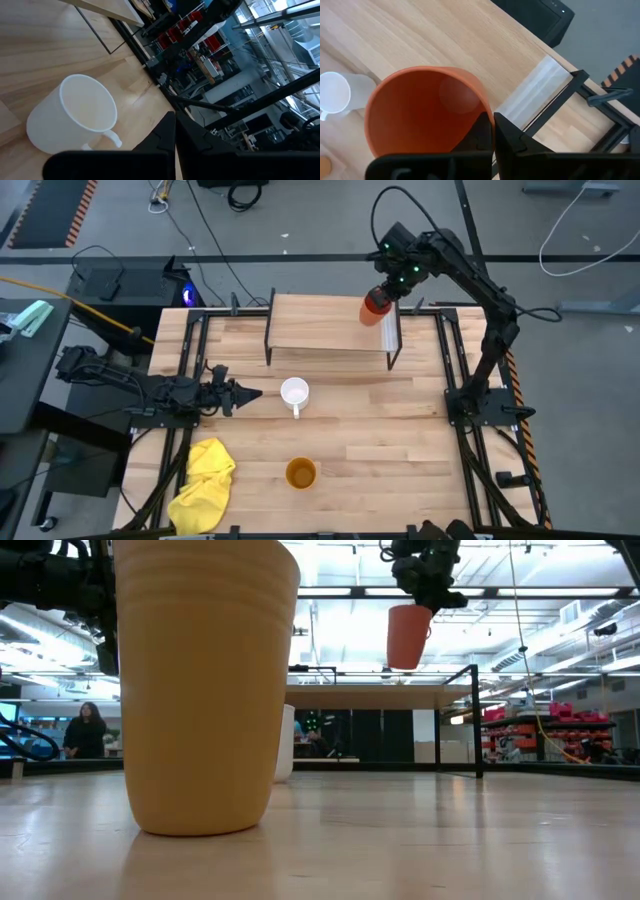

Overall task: Stack small to large cups/mugs on shelf
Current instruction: Put the orange cup on the shelf

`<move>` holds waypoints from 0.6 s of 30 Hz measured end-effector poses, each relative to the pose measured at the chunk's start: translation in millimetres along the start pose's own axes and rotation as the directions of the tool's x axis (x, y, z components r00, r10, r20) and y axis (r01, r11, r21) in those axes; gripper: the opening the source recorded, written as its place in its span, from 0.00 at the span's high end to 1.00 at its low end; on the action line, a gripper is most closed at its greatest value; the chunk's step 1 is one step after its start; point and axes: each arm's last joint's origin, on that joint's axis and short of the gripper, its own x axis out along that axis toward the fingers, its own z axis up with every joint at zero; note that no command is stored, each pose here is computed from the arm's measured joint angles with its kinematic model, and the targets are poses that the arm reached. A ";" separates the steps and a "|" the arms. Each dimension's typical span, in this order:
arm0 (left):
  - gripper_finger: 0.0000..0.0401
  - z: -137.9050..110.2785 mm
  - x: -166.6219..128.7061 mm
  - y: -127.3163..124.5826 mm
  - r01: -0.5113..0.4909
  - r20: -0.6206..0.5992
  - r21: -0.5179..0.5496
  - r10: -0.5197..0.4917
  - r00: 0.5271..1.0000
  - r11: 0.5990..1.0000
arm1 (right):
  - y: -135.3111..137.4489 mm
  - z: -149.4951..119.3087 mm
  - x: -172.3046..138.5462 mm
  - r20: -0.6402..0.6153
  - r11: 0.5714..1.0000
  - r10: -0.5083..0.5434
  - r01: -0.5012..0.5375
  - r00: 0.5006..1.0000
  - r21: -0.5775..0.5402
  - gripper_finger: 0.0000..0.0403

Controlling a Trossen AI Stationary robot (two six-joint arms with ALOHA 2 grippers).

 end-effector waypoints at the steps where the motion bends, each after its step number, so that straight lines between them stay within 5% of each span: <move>1: 0.97 0.0 0.0 0.0 0.000 0.000 0.000 0.000 1.000 1.000 | -0.1 0.1 0.1 -0.001 1.000 0.005 -0.005 1.000 0.000 0.99; 18: 0.97 0.0 0.0 0.0 0.000 0.000 -0.001 0.000 1.000 1.000 | 6.5 -1.4 0.7 -0.010 0.999 0.034 -0.034 0.999 -0.035 0.99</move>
